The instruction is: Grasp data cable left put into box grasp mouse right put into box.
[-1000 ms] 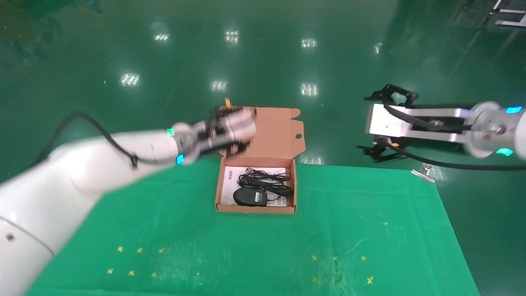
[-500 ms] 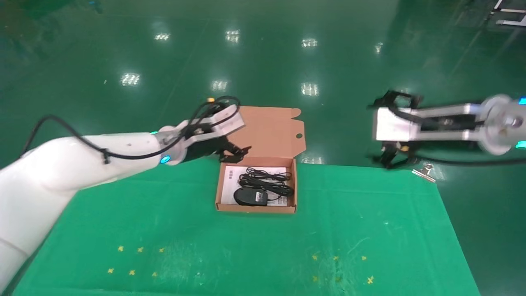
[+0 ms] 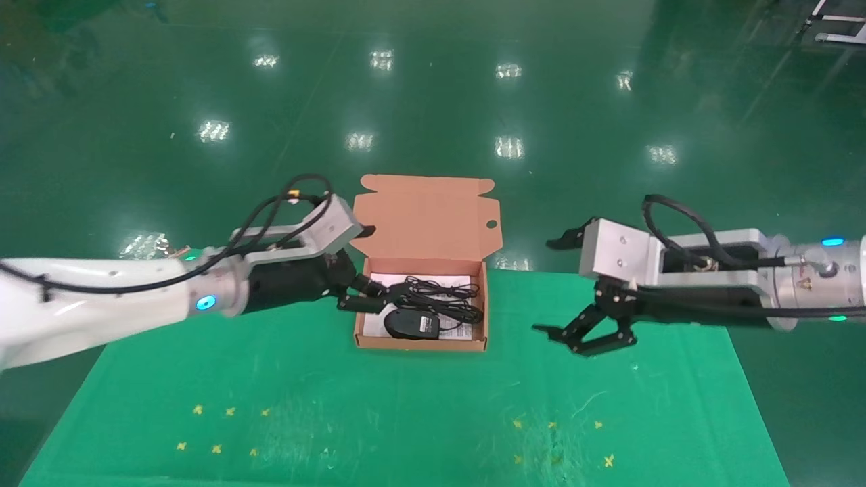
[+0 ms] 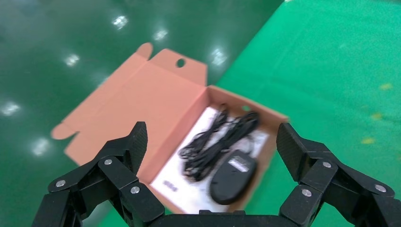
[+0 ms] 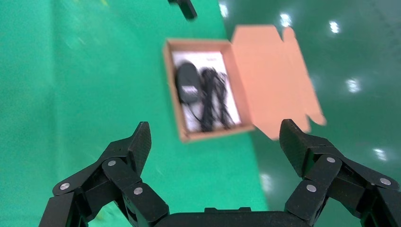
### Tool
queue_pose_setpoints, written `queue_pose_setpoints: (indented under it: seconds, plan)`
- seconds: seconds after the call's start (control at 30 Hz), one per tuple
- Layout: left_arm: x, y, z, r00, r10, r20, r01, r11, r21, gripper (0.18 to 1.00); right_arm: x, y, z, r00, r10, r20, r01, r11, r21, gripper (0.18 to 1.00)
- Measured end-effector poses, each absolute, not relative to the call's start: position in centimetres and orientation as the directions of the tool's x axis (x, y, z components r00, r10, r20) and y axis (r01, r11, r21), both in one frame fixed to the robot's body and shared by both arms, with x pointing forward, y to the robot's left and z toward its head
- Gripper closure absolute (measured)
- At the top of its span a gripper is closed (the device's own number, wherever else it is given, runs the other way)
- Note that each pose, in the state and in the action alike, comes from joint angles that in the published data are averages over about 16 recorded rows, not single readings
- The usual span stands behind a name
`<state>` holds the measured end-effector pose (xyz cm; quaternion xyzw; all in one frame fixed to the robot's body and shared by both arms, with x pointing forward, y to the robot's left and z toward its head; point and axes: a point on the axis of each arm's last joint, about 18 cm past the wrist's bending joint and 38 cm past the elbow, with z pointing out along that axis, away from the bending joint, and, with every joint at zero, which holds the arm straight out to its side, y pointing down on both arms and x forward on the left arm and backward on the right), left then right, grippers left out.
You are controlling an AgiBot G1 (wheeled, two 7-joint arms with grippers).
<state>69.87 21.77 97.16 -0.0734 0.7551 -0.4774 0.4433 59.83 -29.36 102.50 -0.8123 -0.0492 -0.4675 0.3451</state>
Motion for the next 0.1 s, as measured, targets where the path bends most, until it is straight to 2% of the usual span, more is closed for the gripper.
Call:
queue_pose_setpoints:
  seconds: [0.1]
  plan:
    - [69.21, 22.16, 97.05, -0.615, -0.533, -0.581, 0.313, 0.511, -0.8, 0.189, 59.48, -29.17, 102.18, 0.579, -0.25, 0.776, 0.407, -0.736, -0.541, 0.179]
